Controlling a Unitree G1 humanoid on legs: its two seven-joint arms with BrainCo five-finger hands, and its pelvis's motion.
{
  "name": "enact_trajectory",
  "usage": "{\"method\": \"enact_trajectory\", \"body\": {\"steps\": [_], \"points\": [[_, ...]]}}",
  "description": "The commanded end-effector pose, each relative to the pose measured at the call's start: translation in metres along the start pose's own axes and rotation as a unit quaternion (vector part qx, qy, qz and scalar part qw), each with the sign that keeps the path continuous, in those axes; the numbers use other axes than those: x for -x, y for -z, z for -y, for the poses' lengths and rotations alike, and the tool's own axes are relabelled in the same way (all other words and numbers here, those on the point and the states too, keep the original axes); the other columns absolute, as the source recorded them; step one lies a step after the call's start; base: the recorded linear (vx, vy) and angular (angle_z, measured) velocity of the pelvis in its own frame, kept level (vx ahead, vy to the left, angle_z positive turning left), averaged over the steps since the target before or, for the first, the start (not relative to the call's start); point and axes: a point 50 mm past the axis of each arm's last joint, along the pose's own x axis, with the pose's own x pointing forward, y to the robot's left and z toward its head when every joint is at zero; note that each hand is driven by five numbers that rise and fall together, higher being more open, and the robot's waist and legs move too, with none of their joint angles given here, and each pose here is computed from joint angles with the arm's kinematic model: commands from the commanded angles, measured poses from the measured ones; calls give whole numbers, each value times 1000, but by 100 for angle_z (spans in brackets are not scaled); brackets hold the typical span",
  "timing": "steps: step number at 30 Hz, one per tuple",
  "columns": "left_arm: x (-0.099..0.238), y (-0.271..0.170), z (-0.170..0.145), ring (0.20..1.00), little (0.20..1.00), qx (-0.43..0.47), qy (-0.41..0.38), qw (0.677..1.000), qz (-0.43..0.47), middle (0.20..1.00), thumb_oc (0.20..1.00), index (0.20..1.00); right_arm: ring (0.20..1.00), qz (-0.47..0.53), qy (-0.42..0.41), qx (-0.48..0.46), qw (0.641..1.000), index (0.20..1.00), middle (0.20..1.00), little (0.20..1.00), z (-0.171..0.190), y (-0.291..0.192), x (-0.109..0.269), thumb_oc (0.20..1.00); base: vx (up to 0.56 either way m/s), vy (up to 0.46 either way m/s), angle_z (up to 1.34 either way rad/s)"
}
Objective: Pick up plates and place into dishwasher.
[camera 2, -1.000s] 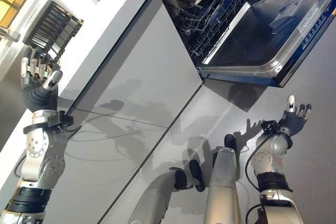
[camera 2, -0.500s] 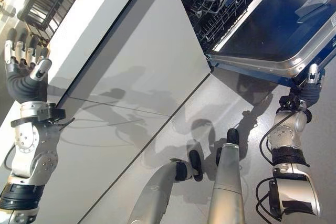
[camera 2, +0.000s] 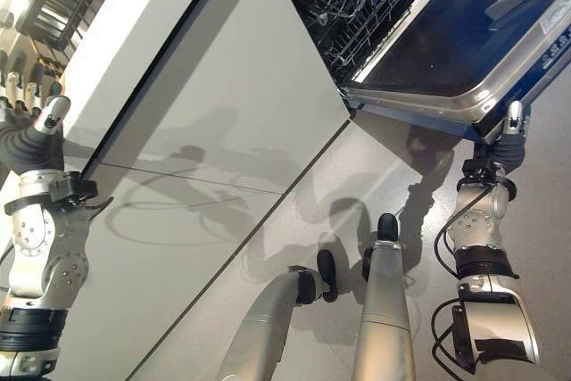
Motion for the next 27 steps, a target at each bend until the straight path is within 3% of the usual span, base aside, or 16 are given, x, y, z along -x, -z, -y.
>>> {"method": "enact_trajectory", "body": {"steps": [1,7,16,27], "points": [[55,65,16,1000,1000,30,50,979,-197,1000,1000,1000,1000,-3,-338,26,941,1000,1000,1000,-165,5,5,1000,16,8,-6],[56,65,14,1000,1000,33,45,979,-198,1000,1000,1000,1000,-5,-360,42,932,1000,1000,1000,-178,12,15,1000,14,15,-1],[59,67,6,1000,1000,33,32,978,-204,1000,1000,1000,1000,-24,-349,45,936,1000,1000,1000,-168,26,20,1000,17,14,8],[66,71,-4,1000,1000,24,34,976,-215,1000,1000,1000,1000,-9,-280,55,958,1000,1000,1000,-141,36,28,1000,37,2,48]]}}
